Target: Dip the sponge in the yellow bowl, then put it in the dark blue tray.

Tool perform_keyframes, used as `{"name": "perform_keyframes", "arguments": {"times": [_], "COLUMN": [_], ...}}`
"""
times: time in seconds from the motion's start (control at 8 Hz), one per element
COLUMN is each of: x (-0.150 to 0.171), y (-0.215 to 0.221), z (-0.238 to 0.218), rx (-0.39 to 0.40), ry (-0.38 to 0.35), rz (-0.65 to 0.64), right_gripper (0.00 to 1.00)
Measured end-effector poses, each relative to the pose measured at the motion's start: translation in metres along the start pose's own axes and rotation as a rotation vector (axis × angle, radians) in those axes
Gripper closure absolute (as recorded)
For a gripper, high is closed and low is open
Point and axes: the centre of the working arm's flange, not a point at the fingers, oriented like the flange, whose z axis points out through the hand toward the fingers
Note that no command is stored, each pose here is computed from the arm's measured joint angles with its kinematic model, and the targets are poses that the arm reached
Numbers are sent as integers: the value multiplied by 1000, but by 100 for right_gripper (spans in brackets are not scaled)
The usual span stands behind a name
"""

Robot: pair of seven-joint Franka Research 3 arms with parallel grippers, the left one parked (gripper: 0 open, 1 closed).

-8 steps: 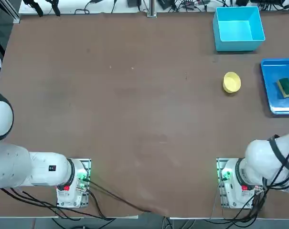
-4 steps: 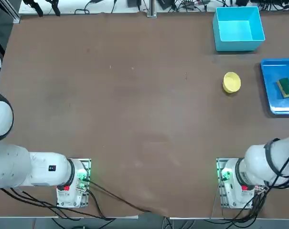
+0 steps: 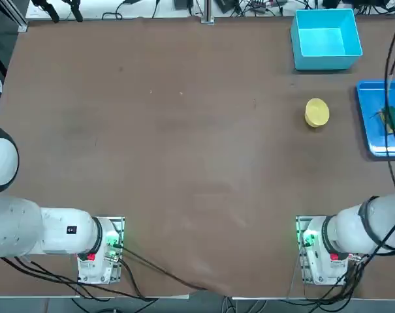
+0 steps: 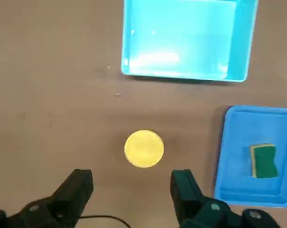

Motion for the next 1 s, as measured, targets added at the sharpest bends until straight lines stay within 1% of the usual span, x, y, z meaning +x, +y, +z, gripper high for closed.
{"name": "perform_keyframes", "arguments": {"times": [0.5, 0.75, 1.0], "x": [-43, -53, -54], "y": [-10, -15, -13], "z": [-6, -8, -10], "rx": [14, -5, -8], "ry": [11, 19, 27], "rz": [-22, -35, -27], "right_gripper": [0, 0, 0]}}
